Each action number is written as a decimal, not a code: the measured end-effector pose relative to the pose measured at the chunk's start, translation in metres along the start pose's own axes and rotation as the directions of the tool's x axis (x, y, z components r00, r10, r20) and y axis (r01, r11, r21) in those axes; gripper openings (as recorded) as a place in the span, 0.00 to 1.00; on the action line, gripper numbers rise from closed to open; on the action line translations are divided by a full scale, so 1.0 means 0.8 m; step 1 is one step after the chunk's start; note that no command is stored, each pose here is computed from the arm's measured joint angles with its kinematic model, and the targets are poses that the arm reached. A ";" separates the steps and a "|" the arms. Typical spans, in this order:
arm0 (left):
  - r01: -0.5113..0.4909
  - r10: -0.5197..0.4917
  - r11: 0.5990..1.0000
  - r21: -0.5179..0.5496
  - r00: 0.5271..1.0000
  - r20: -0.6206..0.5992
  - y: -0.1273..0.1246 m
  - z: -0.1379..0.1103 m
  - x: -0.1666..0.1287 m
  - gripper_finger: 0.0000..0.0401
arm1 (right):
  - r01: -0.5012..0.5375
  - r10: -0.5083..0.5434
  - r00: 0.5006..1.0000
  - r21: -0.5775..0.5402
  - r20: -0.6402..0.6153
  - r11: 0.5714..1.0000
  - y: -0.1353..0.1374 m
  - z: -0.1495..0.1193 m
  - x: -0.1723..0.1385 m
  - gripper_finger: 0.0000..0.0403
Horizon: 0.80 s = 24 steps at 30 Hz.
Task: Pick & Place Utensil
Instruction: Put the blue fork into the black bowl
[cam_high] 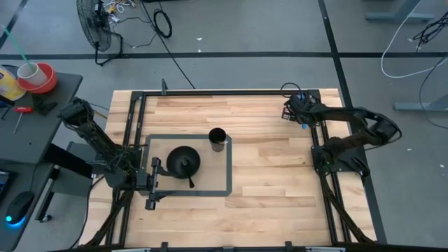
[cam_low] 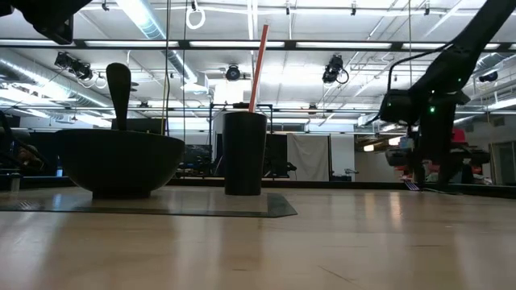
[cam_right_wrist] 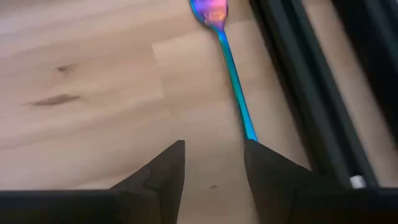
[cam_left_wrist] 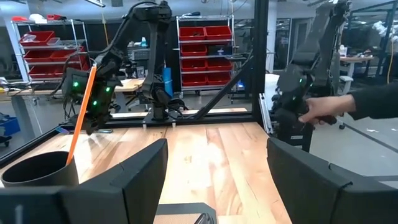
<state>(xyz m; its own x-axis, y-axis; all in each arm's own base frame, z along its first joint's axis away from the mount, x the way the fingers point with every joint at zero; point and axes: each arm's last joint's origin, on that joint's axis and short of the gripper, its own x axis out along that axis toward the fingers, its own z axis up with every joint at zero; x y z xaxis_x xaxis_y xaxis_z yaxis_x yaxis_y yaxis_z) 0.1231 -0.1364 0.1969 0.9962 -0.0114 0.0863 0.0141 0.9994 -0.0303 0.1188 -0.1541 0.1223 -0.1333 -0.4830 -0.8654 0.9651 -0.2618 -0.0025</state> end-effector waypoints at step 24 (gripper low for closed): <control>-0.005 0.005 1.000 0.005 1.000 -0.006 0.000 -0.001 0.000 0.69 | -0.028 0.028 1.000 0.006 -0.009 1.000 -0.019 -0.024 -0.007 0.31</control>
<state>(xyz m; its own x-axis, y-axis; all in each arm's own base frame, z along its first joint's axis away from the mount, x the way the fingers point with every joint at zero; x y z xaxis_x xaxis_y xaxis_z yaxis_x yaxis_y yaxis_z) 0.1232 -0.1364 0.1960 0.9968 -0.0069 0.0802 0.0089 0.9996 -0.0256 0.1090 -0.1310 0.1177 -0.1044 -0.4824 -0.8697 0.9670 -0.2536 0.0246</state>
